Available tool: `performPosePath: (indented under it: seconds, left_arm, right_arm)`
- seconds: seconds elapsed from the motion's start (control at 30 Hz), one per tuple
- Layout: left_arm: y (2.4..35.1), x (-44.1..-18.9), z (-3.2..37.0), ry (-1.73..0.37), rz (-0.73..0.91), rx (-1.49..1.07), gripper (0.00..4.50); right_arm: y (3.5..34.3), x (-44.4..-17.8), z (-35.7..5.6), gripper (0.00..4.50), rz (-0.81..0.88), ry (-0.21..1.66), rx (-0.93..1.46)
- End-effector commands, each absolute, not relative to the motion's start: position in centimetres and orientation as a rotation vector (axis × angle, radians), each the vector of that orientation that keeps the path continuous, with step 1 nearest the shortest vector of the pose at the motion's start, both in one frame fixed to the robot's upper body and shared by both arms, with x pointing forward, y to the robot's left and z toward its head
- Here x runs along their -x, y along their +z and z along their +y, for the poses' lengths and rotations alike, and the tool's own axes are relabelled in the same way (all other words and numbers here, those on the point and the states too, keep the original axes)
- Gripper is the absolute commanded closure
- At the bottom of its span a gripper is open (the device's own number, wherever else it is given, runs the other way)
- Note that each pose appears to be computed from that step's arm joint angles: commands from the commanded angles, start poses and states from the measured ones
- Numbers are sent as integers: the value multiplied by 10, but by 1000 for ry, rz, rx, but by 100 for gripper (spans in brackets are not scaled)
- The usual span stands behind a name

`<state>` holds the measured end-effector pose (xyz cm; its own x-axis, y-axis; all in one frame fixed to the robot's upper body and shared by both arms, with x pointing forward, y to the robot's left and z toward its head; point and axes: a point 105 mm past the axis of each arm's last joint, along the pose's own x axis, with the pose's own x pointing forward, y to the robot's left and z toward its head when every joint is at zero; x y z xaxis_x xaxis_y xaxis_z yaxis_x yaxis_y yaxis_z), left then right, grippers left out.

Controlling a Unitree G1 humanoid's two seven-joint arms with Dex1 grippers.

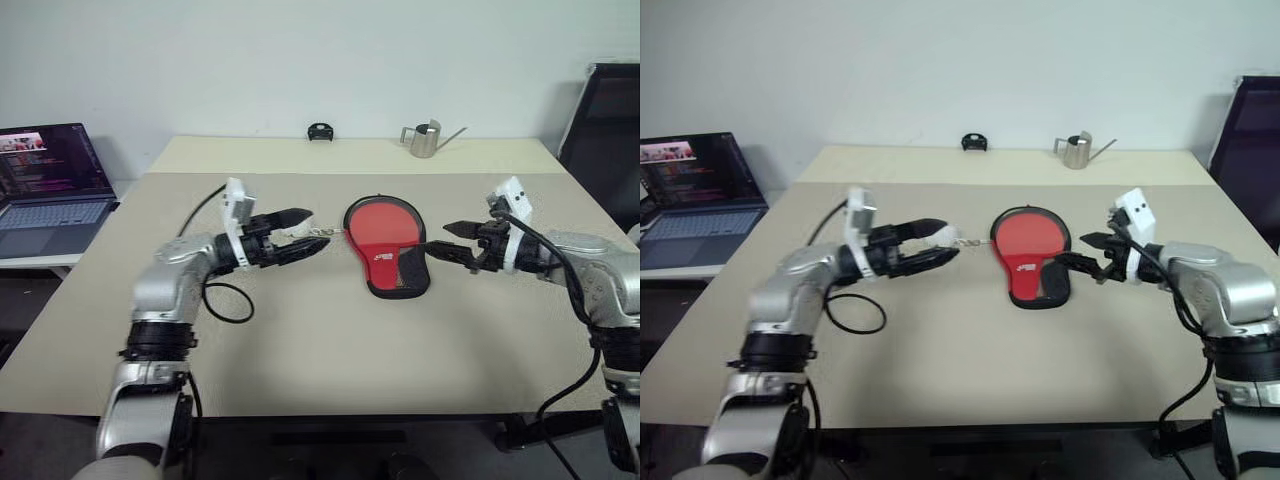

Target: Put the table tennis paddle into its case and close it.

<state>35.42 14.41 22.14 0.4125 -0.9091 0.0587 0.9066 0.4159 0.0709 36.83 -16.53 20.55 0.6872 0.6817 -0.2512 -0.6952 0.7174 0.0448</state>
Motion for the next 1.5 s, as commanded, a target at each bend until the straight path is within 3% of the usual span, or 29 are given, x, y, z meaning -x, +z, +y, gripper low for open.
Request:
performPosePath:
  seconds: [0.03,0.2,0.43,1.27,1.37,1.5]
  left_arm:
    - [239,-341,162,-1110,-145,-78,0]
    - [238,-332,191,-998,-126,-92,0]
    - [235,-324,197,-952,-120,-85,0]
    - [243,-324,195,-945,-138,-98,0]
    - [242,-323,195,-946,-133,-103,0]
    - [240,-322,196,-947,-123,-109,0]
  right_arm:
    - [206,-396,-170,2,231,647,66]
    - [183,-432,-175,2,260,492,78]
    - [161,-451,-167,2,294,463,124]
    - [101,-446,-151,2,516,550,182]
    - [98,-447,-149,60,522,542,192]
    - [93,-446,-143,184,533,547,204]
